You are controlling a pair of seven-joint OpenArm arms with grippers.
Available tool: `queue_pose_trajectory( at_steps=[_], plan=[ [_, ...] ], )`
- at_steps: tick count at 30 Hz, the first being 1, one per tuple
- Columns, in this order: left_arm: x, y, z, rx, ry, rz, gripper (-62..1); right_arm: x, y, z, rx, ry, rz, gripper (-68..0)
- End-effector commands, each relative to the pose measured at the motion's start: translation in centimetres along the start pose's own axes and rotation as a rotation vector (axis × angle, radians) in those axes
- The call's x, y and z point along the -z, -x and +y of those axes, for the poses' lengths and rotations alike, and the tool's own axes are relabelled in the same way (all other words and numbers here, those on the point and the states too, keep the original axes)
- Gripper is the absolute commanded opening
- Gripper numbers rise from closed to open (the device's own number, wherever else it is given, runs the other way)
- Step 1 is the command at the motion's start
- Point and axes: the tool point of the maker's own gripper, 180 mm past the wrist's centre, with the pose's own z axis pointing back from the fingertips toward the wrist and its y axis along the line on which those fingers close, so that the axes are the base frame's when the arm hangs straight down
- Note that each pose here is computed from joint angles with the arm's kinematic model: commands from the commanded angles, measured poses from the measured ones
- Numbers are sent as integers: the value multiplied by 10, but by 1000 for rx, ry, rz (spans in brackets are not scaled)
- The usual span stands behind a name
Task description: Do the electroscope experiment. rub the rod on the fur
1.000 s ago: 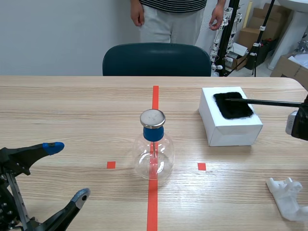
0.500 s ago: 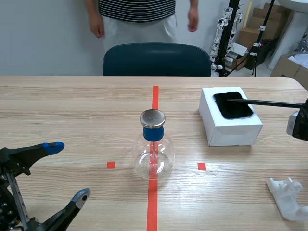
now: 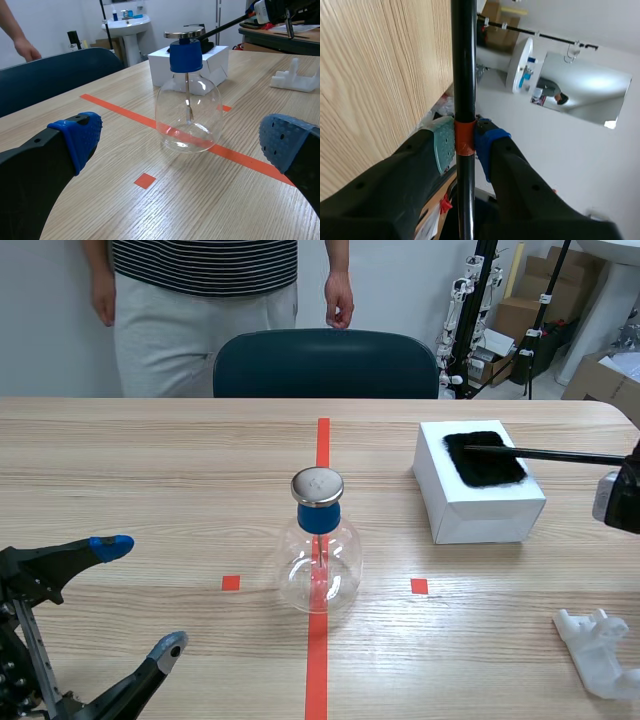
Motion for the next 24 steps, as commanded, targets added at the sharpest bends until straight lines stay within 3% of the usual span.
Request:
queue_pose_trajectory(
  at_steps=[1,7,9,13,16,21,24],
  plan=[
    [1,-5,2,6,-5,-23,14,1,9,-15,-25,36,17,-669],
    [1,-5,2,6,-5,-23,14,0,31,-15,-11,38,138,-669],
    [1,-5,2,6,-5,-23,14,0,29,-15,-12,37,127,-669],
    [1,-5,2,6,-5,-23,14,1,14,-15,-18,37,43,-669],
    [1,-5,2,6,-5,-23,14,1,11,-15,-18,37,28,-669],
    [1,-5,2,6,-5,-23,14,0,31,-17,-23,39,125,-669],
    [1,-5,2,6,-5,-23,14,-1,34,-17,-23,39,142,-669]
  ],
)
